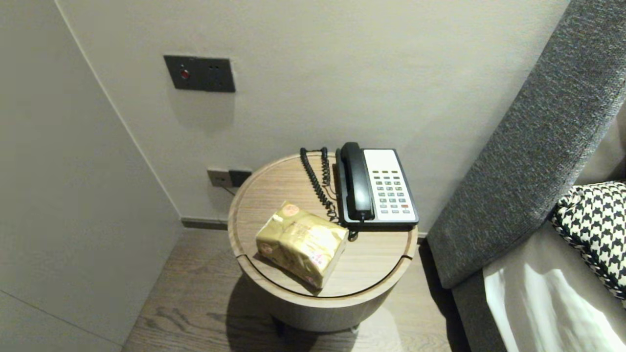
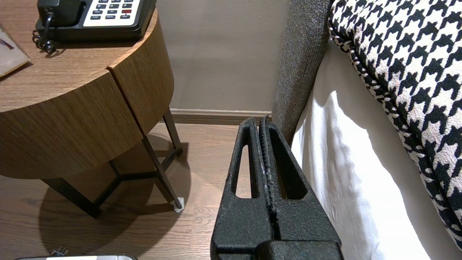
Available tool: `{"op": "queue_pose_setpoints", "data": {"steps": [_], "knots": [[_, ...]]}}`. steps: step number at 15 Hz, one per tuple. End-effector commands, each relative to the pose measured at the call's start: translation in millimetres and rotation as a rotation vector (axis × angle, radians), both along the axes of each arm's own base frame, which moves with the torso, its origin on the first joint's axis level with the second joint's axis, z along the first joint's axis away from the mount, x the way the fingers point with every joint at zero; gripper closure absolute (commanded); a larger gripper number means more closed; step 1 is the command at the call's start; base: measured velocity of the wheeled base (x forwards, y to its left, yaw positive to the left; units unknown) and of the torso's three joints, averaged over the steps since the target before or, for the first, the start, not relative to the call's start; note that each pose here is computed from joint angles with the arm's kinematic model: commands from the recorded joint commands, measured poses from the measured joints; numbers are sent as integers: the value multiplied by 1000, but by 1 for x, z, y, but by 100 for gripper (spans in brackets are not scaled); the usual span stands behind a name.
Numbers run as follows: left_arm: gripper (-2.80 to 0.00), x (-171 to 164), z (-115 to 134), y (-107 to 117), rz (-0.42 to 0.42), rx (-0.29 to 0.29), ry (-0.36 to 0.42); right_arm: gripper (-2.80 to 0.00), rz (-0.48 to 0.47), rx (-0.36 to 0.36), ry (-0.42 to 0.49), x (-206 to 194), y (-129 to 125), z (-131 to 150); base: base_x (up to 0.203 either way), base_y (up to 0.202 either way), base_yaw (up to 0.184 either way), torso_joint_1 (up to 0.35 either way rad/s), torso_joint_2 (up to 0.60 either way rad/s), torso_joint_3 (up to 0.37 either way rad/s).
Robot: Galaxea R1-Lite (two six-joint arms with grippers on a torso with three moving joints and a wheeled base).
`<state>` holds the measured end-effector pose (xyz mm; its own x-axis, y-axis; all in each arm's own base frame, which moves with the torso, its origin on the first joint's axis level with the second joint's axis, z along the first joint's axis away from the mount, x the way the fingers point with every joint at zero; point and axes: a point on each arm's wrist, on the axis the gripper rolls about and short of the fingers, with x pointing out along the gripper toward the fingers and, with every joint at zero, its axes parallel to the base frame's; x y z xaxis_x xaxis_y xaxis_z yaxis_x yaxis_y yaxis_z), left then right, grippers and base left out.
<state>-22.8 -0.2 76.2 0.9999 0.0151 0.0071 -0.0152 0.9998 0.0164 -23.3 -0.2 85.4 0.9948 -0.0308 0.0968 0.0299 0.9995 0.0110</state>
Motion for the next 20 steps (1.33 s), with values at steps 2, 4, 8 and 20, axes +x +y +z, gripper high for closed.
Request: {"op": "queue_pose_setpoints", "data": {"steps": [2, 4, 8, 20], "knots": [[0, 0, 0, 0, 2, 0, -1, 0, 1, 5, 36, 3, 0, -11, 0, 0, 0, 0, 0, 0], [0, 0, 0, 0, 0, 1, -2, 0, 1, 5, 36, 3, 0, -11, 0, 0, 0, 0, 0, 0], [0, 0, 0, 0, 1, -1, -1, 0, 1, 5, 36, 3, 0, -11, 0, 0, 0, 0, 0, 0], [0, 0, 0, 0, 2, 1, -2, 0, 2, 3, 36, 3, 0, -11, 0, 0, 0, 0, 0, 0]]}}
